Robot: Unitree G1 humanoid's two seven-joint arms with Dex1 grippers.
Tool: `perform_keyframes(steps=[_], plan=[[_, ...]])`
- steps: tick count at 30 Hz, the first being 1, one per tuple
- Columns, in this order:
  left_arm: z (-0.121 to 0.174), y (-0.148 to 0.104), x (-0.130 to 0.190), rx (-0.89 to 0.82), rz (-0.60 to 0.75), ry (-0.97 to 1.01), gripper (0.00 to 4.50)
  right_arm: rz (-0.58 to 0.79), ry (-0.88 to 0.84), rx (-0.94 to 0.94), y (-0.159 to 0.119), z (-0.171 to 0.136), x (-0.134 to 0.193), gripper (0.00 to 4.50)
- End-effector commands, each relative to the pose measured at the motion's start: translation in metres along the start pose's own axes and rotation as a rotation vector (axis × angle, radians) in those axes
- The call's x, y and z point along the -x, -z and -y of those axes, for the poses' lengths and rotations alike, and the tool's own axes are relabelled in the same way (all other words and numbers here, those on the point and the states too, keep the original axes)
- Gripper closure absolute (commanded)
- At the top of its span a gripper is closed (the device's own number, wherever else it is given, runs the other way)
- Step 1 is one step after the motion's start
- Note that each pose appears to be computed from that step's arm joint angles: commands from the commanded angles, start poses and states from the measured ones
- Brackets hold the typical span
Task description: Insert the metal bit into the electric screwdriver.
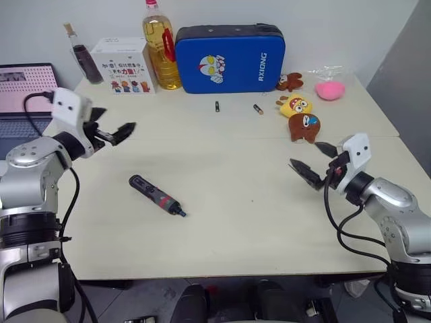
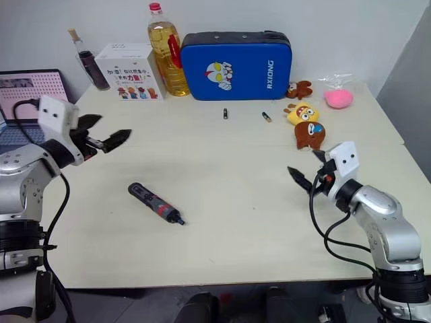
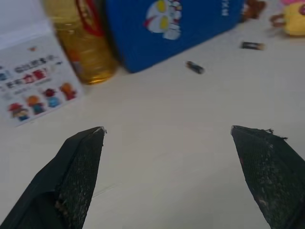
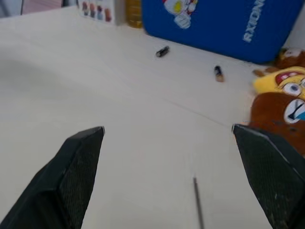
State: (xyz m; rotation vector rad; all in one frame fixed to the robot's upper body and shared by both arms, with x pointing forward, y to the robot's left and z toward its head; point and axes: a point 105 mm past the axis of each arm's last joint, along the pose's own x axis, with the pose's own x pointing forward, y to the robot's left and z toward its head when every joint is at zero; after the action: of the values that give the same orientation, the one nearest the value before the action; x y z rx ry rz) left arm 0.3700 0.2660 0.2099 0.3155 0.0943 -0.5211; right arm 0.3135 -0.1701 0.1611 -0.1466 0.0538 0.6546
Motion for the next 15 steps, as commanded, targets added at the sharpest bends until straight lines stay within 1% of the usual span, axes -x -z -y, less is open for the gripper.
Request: perform_keyframes(steps=[1,4,5,7,8,12,15], plan=[[0.039,-0.013,-0.001,-0.169,-0.05,0.281,0.08,0.036,-0.152,-0.008,-0.016,-0.034,0.001,0.0],[0.065,-0.012,-0.002,-0.28,-0.108,0.467,0.08,0.034,-0.217,-0.027,-0.016,-0.05,0.001,0.0],[0.069,-0.012,-0.002,-0.3,-0.119,0.502,0.08,0.034,-0.227,-0.031,-0.016,-0.053,0.001,0.0],[0.077,-0.019,-0.007,-0.39,-0.132,0.598,0.08,0.025,-0.267,-0.025,-0.014,-0.063,0.001,0.0],[0.085,-0.019,-0.007,-0.453,-0.154,0.675,0.08,0.016,-0.297,-0.023,-0.012,-0.069,0.003,0.0],[0.103,0.001,0.002,-0.688,-0.269,0.936,0.08,-0.017,-0.423,-0.023,-0.005,-0.094,0.008,0.0],[0.103,0.016,0.001,-0.85,-0.359,1.042,0.08,-0.037,-0.496,-0.001,-0.001,-0.108,0.011,0.0]])
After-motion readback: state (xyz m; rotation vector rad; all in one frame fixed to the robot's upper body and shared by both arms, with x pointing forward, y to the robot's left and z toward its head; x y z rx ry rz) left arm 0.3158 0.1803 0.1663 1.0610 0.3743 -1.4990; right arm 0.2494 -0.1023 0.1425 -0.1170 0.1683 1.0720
